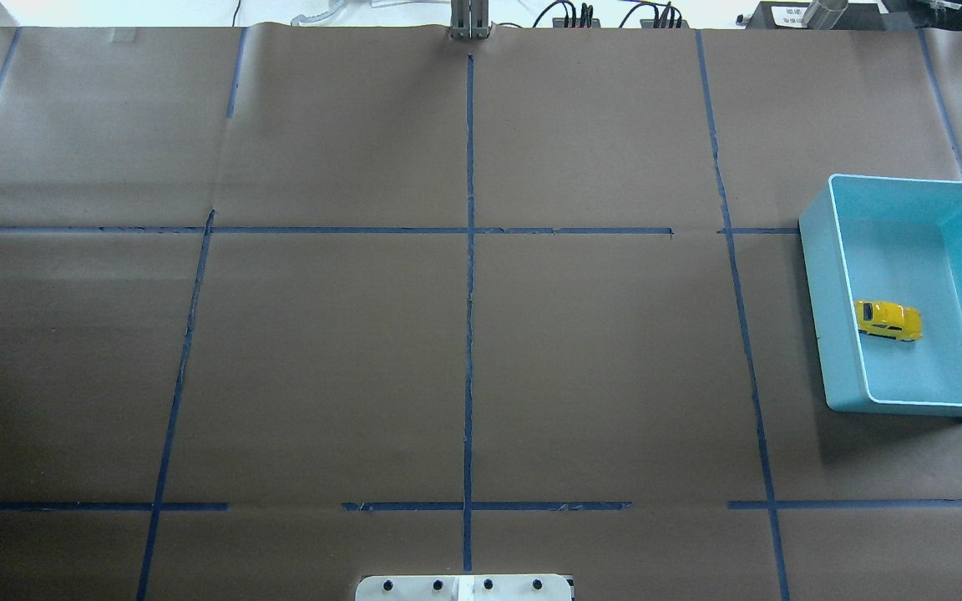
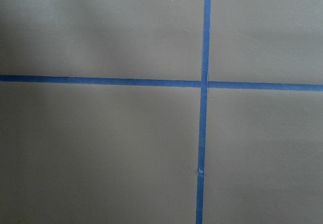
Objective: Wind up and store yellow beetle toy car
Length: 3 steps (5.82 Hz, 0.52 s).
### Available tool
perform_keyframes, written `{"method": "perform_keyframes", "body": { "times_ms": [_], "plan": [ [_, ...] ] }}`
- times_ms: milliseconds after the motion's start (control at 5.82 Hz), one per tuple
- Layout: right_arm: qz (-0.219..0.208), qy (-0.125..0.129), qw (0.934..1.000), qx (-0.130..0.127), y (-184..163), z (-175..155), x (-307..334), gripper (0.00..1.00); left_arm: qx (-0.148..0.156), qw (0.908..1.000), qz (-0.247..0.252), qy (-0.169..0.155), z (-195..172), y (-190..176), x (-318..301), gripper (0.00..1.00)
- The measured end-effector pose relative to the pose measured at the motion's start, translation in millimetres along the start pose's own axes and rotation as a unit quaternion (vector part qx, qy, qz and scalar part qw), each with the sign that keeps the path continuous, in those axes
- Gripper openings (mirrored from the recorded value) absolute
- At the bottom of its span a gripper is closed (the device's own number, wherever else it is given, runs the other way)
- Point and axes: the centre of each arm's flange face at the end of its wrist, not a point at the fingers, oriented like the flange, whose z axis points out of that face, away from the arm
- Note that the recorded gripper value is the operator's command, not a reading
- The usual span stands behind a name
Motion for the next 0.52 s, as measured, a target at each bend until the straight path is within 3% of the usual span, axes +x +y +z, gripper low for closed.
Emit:
{"method": "perform_keyframes", "body": {
  "times_ms": [515],
  "plan": [
    [0.002, 0.0, 1.0, -0.001, 0.0, 0.6, 0.6, 1.0, 0.001, 1.0, 0.002, 0.0, -1.0, -0.7, 1.5, 1.0]
  ]
}}
